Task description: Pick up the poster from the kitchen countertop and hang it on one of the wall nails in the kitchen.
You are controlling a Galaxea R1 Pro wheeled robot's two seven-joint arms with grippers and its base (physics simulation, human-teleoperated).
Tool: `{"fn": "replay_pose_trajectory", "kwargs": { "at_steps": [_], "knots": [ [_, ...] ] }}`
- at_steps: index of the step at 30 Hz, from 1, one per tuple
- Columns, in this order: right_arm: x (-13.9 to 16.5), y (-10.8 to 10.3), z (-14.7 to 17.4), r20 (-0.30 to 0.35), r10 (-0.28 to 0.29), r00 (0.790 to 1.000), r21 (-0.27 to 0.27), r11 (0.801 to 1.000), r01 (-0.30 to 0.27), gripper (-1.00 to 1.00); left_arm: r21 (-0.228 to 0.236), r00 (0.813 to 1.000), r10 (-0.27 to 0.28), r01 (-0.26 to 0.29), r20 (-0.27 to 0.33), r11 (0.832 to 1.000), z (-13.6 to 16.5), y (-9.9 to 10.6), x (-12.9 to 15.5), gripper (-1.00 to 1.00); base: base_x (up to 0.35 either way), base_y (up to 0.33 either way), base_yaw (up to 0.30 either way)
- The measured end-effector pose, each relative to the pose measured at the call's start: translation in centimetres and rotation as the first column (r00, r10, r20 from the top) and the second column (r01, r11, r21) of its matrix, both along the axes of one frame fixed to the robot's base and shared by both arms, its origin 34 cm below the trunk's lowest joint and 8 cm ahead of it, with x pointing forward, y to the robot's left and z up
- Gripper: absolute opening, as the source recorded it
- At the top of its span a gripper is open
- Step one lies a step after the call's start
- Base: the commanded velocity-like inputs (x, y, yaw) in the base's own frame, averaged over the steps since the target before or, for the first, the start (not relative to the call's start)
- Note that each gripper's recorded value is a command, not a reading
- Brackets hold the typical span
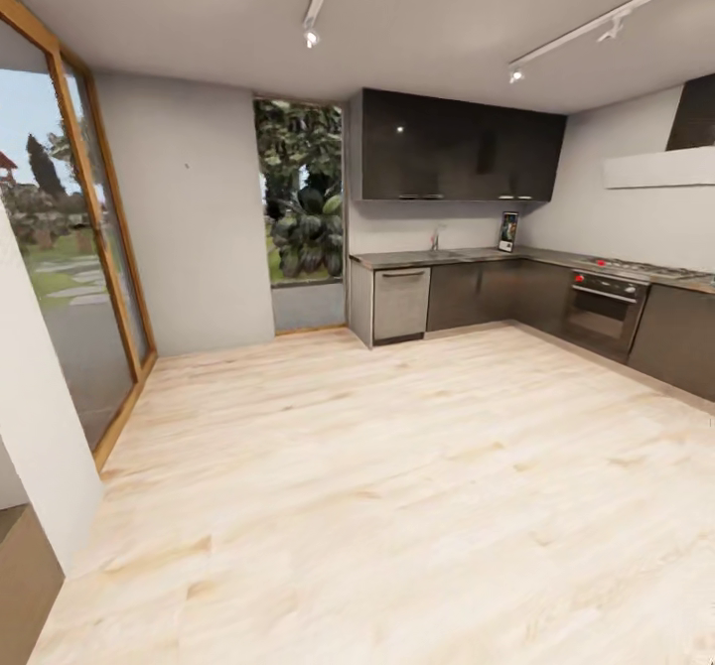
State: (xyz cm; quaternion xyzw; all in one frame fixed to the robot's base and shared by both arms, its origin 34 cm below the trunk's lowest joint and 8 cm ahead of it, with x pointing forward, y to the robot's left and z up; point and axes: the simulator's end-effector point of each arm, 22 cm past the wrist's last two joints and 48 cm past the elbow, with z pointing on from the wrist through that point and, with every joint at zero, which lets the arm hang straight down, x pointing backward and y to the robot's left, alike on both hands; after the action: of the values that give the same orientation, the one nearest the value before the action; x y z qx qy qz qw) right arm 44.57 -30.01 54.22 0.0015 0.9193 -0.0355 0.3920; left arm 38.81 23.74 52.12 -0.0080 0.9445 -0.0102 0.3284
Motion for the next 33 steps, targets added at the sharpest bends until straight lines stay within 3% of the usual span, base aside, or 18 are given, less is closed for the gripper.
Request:
{"fn": "replay_pose_trajectory", "kwargs": {
  "at_steps": [24,33],
  "knots": [
    [0.01,-0.02,0.01,0.000,-0.001,1.000,0.000,1.000,0.001,1.00,0.000,1.000,0.000,0.000,0.000,1.000,-0.01,0.00,-0.02,1.00,0.334,0.000,-0.294],
    [0.01,0.01,0.00,0.000,0.000,1.000,0.000,1.000,0.000,1.00,0.000,1.000,0.000,0.000,0.000,1.000,0.00,0.00,-0.01,1.00,0.334,0.000,-0.057]
  ]
}}
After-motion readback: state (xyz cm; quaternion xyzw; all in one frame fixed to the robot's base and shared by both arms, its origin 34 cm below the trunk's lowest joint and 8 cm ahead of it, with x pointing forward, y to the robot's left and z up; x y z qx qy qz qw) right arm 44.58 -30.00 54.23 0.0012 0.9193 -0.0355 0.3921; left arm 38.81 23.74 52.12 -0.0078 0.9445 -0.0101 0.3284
